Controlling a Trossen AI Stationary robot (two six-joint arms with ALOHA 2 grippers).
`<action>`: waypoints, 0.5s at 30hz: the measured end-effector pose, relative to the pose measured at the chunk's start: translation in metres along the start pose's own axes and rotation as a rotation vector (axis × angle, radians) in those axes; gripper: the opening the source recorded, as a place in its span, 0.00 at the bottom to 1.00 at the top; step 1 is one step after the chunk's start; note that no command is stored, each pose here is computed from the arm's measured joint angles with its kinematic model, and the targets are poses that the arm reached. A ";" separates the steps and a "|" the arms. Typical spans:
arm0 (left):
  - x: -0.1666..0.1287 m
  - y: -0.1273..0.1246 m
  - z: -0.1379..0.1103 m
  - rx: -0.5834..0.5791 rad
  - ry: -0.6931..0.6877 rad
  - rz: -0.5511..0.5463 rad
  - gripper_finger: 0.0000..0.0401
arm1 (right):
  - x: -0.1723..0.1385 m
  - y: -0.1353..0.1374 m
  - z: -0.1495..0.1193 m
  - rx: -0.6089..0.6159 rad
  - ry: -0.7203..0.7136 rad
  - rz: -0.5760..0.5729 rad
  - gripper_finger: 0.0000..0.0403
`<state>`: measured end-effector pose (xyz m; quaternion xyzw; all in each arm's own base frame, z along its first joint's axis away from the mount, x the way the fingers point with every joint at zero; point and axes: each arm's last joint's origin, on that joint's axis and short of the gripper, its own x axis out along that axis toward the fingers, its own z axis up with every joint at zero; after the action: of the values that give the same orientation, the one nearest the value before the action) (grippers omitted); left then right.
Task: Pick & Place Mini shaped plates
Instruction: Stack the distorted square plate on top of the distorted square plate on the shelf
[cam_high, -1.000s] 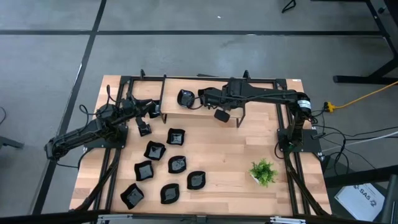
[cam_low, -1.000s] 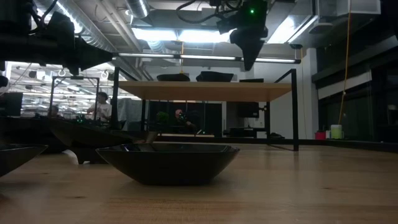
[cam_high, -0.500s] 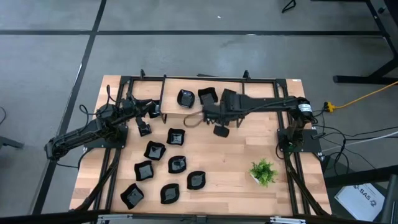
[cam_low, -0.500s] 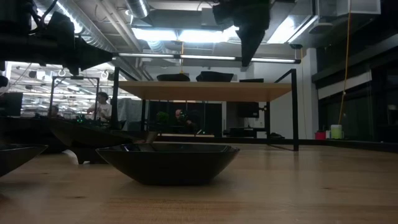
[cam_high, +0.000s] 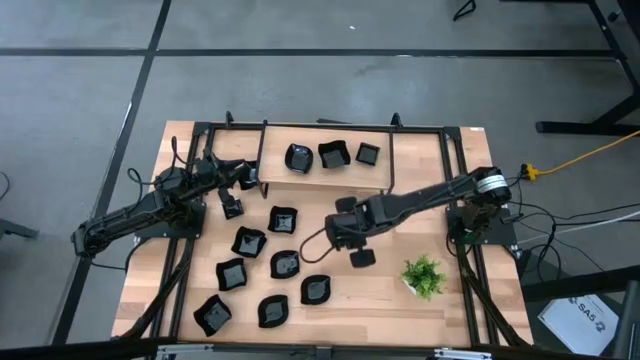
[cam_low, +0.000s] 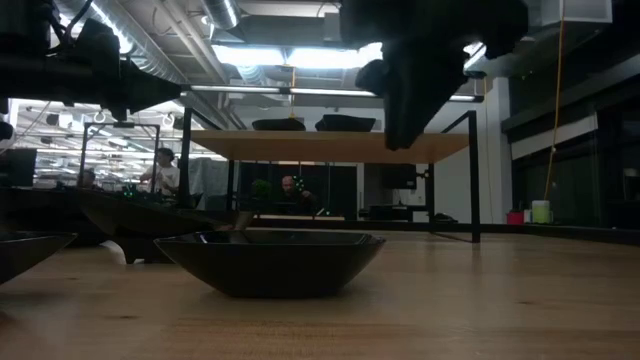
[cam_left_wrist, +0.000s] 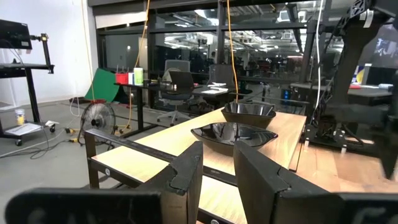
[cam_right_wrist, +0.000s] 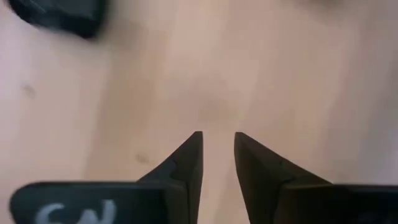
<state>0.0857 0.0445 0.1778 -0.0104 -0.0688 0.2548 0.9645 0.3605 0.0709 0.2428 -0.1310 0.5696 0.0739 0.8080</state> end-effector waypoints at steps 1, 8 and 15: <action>0.000 0.000 0.000 0.000 0.000 0.000 0.21 | 0.002 0.002 0.002 -0.001 -0.030 0.022 0.22; 0.000 0.000 0.000 0.000 0.000 0.000 0.21 | 0.008 0.014 0.008 -0.055 -0.143 0.095 0.18; 0.000 0.000 0.000 0.000 0.000 0.000 0.21 | 0.015 0.015 0.023 -0.168 -0.373 0.046 0.17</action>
<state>0.0857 0.0445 0.1779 -0.0103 -0.0690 0.2549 0.9644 0.3824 0.0914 0.2340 -0.1690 0.4047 0.1626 0.8839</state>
